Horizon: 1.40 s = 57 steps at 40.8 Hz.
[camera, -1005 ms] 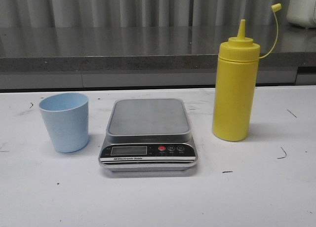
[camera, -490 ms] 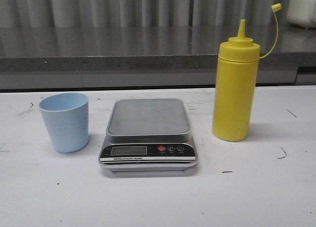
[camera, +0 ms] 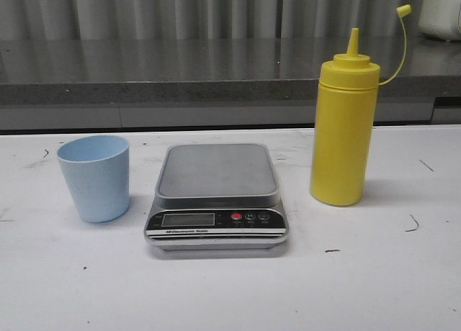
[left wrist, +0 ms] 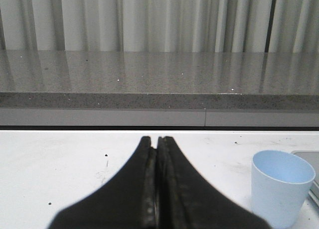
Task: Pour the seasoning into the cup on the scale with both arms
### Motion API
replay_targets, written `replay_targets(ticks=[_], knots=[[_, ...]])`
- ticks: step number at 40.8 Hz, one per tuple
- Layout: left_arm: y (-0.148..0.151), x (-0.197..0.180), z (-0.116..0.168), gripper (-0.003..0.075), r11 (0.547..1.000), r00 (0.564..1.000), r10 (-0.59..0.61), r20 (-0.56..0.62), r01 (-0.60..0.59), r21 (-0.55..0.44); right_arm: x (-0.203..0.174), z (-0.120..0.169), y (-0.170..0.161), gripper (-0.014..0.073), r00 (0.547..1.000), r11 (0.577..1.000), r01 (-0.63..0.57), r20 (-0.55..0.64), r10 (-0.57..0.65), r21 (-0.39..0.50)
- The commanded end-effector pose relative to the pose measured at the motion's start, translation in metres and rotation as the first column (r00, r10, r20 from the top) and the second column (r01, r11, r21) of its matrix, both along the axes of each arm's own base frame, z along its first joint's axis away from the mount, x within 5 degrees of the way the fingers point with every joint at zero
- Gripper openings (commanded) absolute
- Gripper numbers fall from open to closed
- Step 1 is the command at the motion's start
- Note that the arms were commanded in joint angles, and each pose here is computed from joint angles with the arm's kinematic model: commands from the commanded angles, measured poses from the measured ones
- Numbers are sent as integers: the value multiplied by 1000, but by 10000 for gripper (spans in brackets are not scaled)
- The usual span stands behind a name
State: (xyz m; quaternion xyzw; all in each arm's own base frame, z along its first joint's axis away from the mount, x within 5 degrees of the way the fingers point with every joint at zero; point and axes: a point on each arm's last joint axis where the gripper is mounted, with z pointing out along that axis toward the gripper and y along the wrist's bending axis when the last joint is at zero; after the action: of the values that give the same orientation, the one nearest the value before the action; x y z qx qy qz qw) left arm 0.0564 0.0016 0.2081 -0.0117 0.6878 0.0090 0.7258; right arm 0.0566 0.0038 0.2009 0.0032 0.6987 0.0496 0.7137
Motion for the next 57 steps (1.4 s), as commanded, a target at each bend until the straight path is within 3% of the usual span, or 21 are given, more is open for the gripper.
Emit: replay_targets(ticks=[1,11,21,37,49,54,57], knots=[[0,-6,24,-20,997,989,3,148,9,-76,-6,28,0,-118,994,1000,0,112,-1,15],[-3,-30,106,-20,998,981,-24,194,36,-59,-20,90,-1,-118,996,1000,-4,91,6,-20],[-4,-18,158,-20,999,999,-34,-29,33,-24,-6,143,-1,-118,999,997,5,-53,-9,-81],[-3,25,146,-20,998,962,-44,-269,33,-45,50,120,2,-118,915,995,-27,-403,-16,-99],[-3,37,138,-20,998,936,-50,-349,33,-54,72,106,4,-103,859,995,-39,-513,-13,-91],[-3,40,136,-10,998,926,-51,-374,32,-56,73,106,4,51,860,995,-39,-510,-13,-91],[-3,42,135,64,998,922,-51,-384,32,-57,73,106,4,188,860,995,-39,-511,-13,-91]])
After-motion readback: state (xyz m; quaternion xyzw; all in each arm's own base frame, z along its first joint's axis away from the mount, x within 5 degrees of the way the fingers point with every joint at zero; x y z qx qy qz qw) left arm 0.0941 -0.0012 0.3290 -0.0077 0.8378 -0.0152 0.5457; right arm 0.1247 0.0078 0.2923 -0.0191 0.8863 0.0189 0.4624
